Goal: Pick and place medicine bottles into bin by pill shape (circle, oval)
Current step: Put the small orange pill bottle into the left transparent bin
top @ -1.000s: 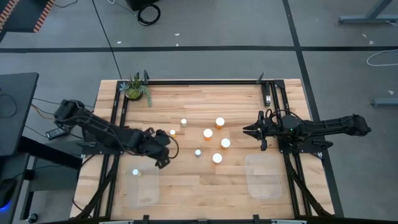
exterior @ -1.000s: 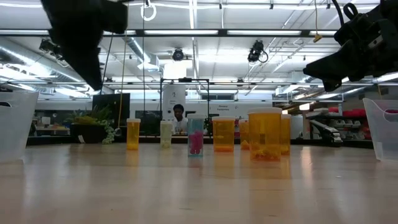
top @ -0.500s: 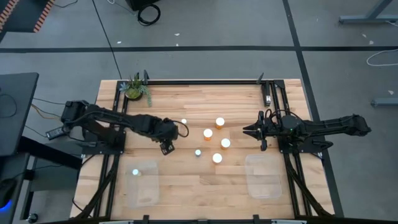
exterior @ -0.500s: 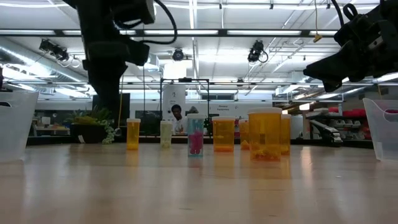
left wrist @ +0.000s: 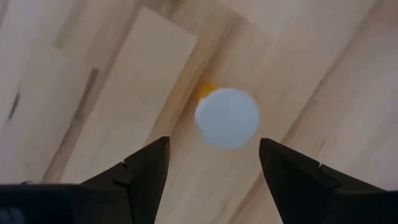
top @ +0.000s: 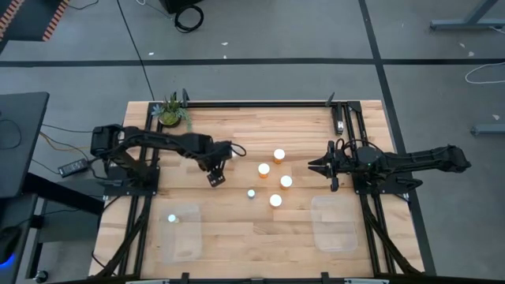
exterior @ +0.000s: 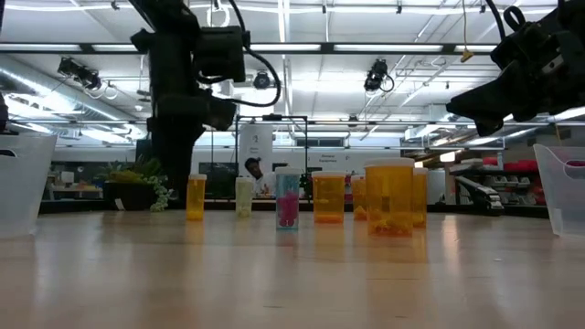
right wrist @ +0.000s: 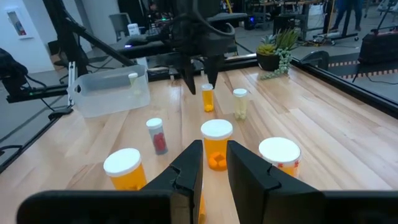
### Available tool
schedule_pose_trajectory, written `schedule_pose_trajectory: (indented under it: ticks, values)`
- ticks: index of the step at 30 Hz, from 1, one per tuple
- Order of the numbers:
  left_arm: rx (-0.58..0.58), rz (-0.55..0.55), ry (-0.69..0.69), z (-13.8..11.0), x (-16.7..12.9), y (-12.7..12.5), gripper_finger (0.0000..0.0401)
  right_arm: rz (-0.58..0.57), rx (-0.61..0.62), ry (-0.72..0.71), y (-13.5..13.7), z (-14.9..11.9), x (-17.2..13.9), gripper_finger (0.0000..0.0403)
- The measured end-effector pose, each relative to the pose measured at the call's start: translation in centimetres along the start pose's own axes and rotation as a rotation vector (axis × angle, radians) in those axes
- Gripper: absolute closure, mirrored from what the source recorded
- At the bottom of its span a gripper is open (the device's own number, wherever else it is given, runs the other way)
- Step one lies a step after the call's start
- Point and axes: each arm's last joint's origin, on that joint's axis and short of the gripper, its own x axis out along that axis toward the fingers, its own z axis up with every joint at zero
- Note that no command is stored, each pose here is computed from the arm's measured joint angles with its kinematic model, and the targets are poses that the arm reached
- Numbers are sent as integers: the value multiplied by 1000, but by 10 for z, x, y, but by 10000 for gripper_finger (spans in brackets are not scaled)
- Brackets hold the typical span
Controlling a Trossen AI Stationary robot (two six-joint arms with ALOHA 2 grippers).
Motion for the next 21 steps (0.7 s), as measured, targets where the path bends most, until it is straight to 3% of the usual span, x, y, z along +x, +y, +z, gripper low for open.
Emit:
schedule_pose_trajectory:
  ticks: [11,21]
  values:
    - [17,-59,-49,12,6,5,150,-4,-2,30,0,-3,1,324]
    - [42,-68,-58,10,6,-2,207,-7,-4,52,-1,-5,1,324]
